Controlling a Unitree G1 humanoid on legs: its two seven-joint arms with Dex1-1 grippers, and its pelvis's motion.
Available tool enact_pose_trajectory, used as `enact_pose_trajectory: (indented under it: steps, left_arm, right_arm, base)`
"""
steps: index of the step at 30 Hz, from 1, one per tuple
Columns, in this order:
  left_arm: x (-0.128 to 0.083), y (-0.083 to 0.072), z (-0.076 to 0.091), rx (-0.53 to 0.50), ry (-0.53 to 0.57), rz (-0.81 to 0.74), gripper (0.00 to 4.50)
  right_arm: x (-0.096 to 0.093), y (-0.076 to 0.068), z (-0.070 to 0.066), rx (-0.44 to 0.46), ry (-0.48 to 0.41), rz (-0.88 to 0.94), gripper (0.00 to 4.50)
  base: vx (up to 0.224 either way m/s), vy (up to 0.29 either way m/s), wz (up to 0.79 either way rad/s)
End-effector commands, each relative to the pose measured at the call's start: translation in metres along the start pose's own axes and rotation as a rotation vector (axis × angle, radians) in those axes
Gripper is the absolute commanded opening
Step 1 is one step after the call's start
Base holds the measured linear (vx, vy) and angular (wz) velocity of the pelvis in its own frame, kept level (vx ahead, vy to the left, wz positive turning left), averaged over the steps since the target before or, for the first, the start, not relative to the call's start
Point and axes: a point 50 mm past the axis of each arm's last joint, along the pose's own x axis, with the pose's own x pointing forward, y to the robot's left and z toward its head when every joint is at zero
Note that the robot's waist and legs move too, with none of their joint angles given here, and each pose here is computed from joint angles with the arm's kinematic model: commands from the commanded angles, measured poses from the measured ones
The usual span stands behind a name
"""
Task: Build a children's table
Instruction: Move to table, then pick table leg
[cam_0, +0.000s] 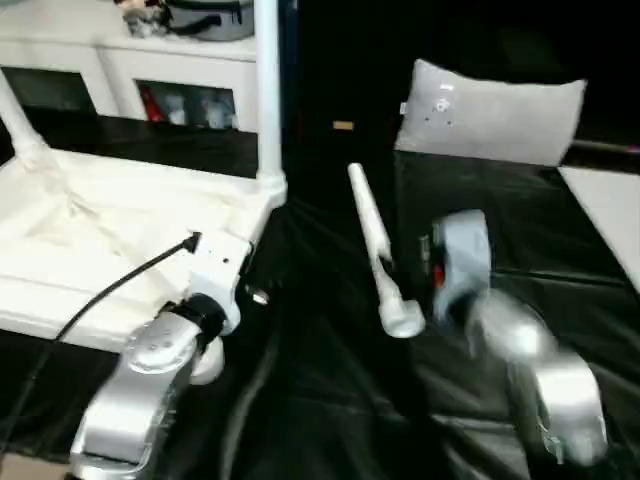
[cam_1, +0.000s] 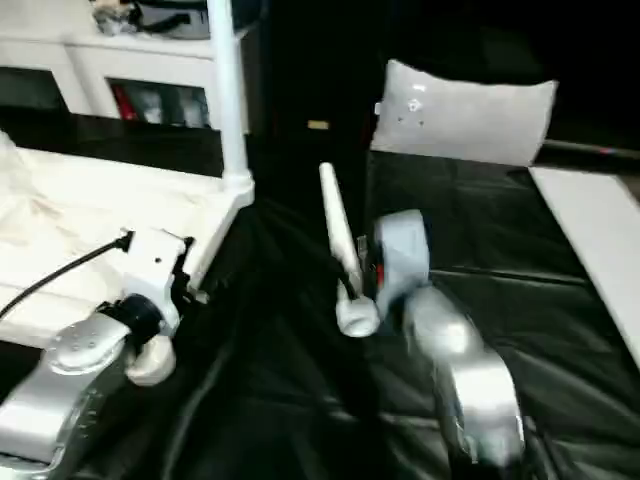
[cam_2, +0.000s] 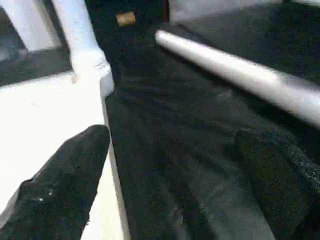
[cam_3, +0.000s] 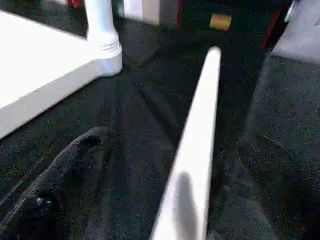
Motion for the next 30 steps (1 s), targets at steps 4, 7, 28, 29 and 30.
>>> enact_pose_trajectory:
  steps: [4, 7, 28, 29, 30]
  left_arm:
    - [-0.004, -0.013, 0.008, 0.041, 0.041, -0.252, 4.41]
    - [-0.008, -0.013, 0.014, 0.07, 0.062, -0.344, 4.41]
    - [-0.018, -0.017, 0.025, 0.093, 0.137, -0.509, 4.5]
    - [-0.018, -0.017, 0.025, 0.093, 0.139, -0.513, 4.5]
    - [-0.018, -0.017, 0.025, 0.093, 0.139, -0.513, 4.5]
  right_arm:
    - [0.027, -0.015, 0.001, 0.092, 0.232, -0.02, 4.5]
    - [0.041, -0.019, 0.002, 0.084, 0.345, -0.021, 4.5]
    - [0.061, -0.026, -0.014, 0.182, 0.602, 0.085, 2.95]
    - [0.06, -0.026, -0.014, 0.186, 0.606, 0.089, 2.87]
    - [0.06, -0.026, -0.014, 0.186, 0.606, 0.089, 2.79]
  base:
    - [-0.032, 0.003, -0.01]
    - [-0.02, -0.001, -0.01]
    - [0.0, 0.0, 0.0]
    - [0.0, 0.0, 0.0]
    - [0.0, 0.0, 0.0]
